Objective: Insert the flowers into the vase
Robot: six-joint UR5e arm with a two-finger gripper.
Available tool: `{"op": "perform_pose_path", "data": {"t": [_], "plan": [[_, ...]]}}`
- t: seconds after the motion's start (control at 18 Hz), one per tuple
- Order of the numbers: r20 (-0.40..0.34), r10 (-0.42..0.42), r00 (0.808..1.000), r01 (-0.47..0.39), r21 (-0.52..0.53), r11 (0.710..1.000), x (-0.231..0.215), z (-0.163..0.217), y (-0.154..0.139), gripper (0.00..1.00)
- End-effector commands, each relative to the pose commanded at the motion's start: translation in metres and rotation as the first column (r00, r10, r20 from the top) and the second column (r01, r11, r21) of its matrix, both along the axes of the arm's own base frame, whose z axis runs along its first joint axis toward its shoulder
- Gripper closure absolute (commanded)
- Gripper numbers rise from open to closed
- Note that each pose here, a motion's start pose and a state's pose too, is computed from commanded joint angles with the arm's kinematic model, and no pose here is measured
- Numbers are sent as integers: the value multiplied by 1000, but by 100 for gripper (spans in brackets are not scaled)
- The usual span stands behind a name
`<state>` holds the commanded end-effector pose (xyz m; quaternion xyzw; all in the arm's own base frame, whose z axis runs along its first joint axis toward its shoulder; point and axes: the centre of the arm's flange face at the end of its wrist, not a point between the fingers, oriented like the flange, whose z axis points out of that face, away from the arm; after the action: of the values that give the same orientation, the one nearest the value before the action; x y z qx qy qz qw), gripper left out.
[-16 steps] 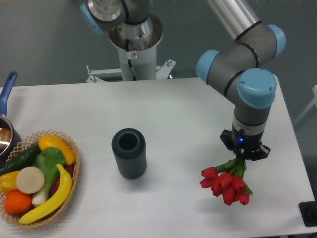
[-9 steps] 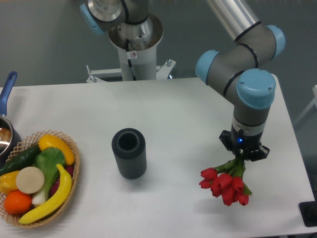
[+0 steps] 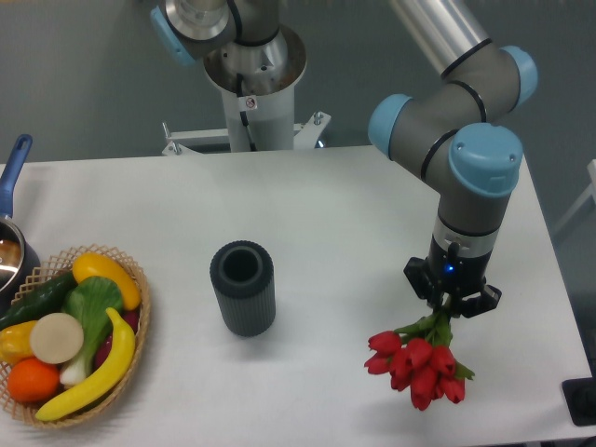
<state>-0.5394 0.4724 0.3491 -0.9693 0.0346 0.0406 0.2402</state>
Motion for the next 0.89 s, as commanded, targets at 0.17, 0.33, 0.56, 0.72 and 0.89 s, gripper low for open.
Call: {"op": "perform_pose_path", "data": {"t": [0.17,0.33,0.56,0.72,0.89], "plan": [[164,-4,986,-34,229,973,3,14,7,90],[195,-48,980,-18,319,947,8,26,12,89],[208,-126,970,22,442,897,38,58,21,89],[214,-217,952,59,568,821,71,79,19,89],[200,-268,943,77,649,757,96,99,3,89]]}}
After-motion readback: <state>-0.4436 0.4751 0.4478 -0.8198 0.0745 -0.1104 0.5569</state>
